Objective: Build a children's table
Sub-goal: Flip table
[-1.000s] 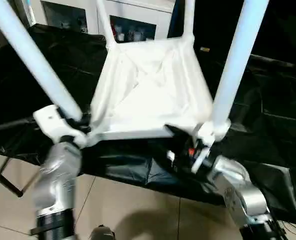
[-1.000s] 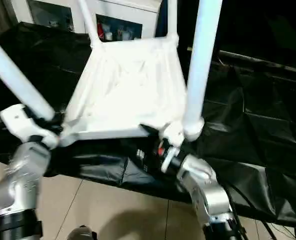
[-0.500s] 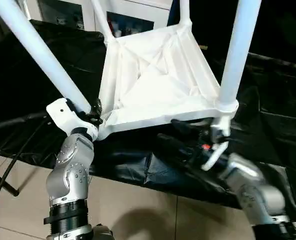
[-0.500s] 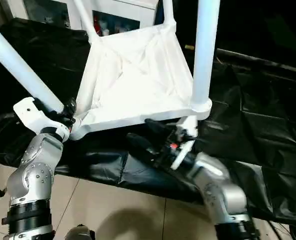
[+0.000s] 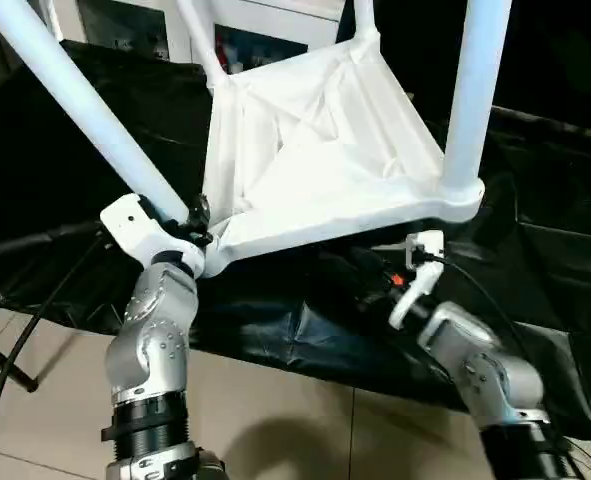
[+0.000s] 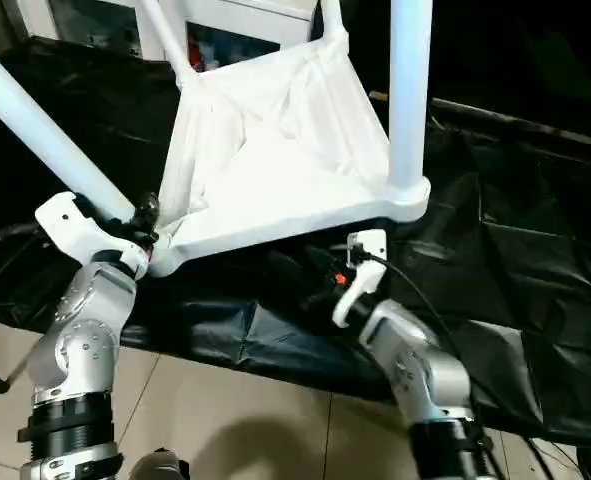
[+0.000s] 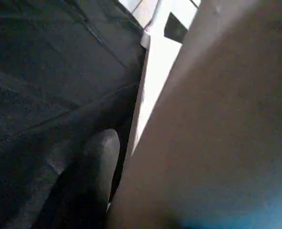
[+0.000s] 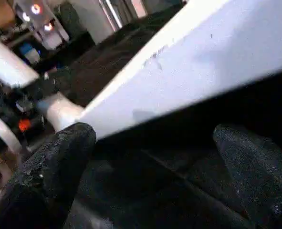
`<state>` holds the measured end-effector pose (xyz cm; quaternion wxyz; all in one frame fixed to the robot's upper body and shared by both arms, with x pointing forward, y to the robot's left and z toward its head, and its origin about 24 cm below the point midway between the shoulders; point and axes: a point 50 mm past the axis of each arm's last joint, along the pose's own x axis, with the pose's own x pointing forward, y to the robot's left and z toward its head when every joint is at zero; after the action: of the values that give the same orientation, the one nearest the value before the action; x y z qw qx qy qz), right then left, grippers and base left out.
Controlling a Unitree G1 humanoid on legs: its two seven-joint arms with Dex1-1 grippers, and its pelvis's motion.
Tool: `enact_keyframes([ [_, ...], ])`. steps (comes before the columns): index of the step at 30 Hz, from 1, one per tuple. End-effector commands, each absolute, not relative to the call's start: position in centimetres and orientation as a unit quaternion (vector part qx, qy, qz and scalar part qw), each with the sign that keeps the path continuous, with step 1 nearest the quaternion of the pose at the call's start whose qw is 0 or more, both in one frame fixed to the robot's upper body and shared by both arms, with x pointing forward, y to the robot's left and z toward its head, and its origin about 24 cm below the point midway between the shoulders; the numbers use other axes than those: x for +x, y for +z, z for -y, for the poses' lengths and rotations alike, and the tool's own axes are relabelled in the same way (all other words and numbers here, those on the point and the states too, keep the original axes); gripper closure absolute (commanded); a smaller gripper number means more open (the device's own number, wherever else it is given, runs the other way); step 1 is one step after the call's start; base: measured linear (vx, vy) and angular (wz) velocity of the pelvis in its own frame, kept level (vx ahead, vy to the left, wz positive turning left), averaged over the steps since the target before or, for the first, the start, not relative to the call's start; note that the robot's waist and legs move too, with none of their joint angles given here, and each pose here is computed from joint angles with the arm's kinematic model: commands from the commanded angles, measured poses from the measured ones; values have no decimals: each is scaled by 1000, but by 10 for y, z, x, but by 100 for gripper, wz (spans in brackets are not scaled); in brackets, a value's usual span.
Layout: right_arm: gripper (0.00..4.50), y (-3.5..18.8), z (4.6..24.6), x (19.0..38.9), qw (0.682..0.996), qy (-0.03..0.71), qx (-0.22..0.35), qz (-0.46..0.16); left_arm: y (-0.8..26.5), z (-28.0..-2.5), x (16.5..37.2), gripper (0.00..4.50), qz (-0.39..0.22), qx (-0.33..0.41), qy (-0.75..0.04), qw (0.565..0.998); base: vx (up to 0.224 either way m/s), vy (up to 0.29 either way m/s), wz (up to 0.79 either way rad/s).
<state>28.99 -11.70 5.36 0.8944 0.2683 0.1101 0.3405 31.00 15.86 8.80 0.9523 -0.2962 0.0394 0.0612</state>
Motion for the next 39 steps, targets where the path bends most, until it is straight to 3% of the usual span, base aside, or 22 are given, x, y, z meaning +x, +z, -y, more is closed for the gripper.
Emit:
enact_keyframes([
  [1, 0, 56, 122, 293, 895, 326, 284, -108, 112, -141, 315, 198, 7, -347, 17, 938, 0, 0, 0],
  [5, 0, 63, 114, 315, 889, 259, 367, -91, 111, -133, 316, 198, 1, -345, 4, 939, 0, 0, 0],
  [8, 0, 62, 112, 322, 886, 237, 388, -93, 111, -132, 316, 198, -1, -344, 3, 939, 0, 0, 0],
  [12, 0, 66, 97, 337, 853, 223, 462, -94, 110, -129, 316, 199, -5, -339, -4, 941, 0, 0, 0],
  [21, 0, 65, 82, 356, 815, 176, 540, -119, 110, -120, 313, 199, -10, -336, -17, 942, 0, 0, 0],
  [23, 33, 65, 83, 360, 808, 159, 555, -117, 109, -117, 312, 199, -14, -332, -22, 943, 0, 0, 0],
  [25, 39, 65, 86, 363, 793, 143, 582, -111, 109, -115, 312, 199, -16, -329, -26, 944, 0, 0, 0],
  [39, 168, 62, 98, 368, 785, 126, 598, -99, 107, -113, 311, 199, -21, -327, -40, 944, 0, 0, 0],
])
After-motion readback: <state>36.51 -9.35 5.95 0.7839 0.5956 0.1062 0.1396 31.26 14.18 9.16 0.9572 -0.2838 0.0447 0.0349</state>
